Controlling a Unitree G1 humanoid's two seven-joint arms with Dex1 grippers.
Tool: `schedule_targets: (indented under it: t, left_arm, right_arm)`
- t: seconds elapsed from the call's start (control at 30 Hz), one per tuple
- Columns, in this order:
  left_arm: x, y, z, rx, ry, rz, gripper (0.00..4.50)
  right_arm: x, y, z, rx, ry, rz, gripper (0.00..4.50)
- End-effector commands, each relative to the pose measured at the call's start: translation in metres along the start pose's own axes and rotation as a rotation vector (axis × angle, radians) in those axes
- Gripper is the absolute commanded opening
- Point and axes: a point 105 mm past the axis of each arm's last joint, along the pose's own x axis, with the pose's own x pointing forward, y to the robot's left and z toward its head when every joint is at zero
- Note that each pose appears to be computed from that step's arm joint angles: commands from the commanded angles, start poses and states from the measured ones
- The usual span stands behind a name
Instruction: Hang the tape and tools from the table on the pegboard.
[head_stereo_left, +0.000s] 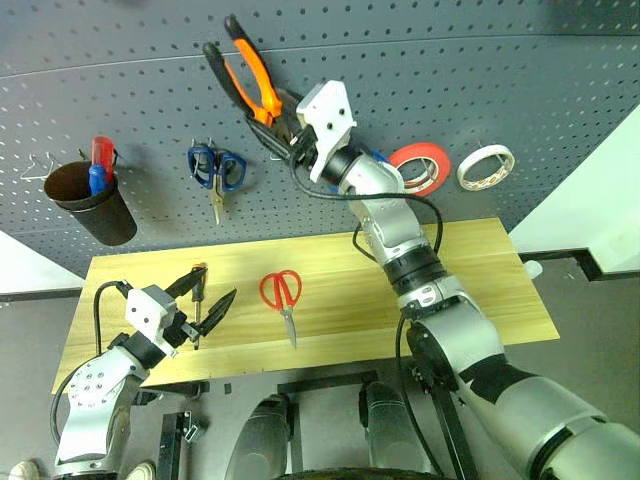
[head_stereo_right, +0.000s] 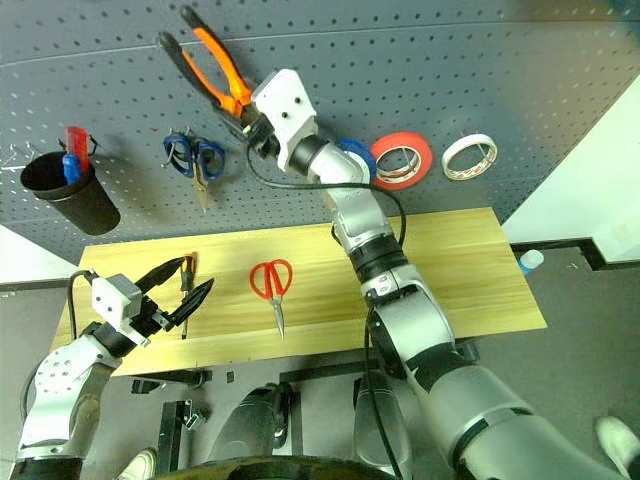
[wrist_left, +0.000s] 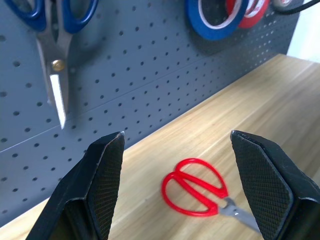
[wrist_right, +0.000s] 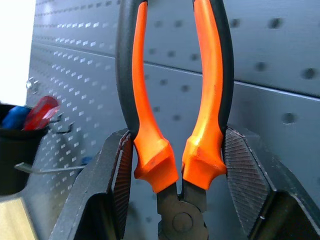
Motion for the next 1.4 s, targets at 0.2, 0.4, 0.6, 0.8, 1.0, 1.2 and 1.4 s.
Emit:
schedule_targets:
  t: [0.2, 0.4, 0.6, 0.8, 1.0, 1.2, 1.4]
  left_arm:
    - [-0.004, -0.004, 0.012, 0.005, -0.007, -0.004, 3.56]
    - [-0.001, -0.005, 0.011, -0.006, -0.005, -0.007, 3.56]
    - [0.003, -0.005, 0.010, -0.010, -0.010, -0.013, 3.56]
    - [0.007, -0.005, 0.010, -0.010, -0.017, -0.016, 3.56]
    - [0.005, -0.003, 0.012, -0.016, -0.021, 0.004, 3.56]
    - [-0.006, -0.011, 0.011, -0.071, 0.013, 0.053, 3.56]
    - [-0.004, -0.023, -0.009, -0.162, 0.135, 0.166, 3.56]
  right_arm:
    - [0.015, -0.006, 0.023, 0.000, -0.122, -0.050, 2.30]
    - [0.014, -0.005, 0.007, 0.049, -0.094, -0.082, 2.30]
    - [0.015, -0.002, 0.001, 0.022, -0.073, -0.096, 2.30]
    - [0.011, -0.008, -0.004, 0.025, -0.061, -0.116, 4.13]
    - [-0.003, -0.008, 0.015, -0.169, -0.124, -0.072, 4.47]
    - [-0.048, 0.026, 0.036, -0.322, -0.172, 0.123, 4.47]
    - [-0.111, 0.064, 0.039, -0.355, -0.061, 0.409, 4.47]
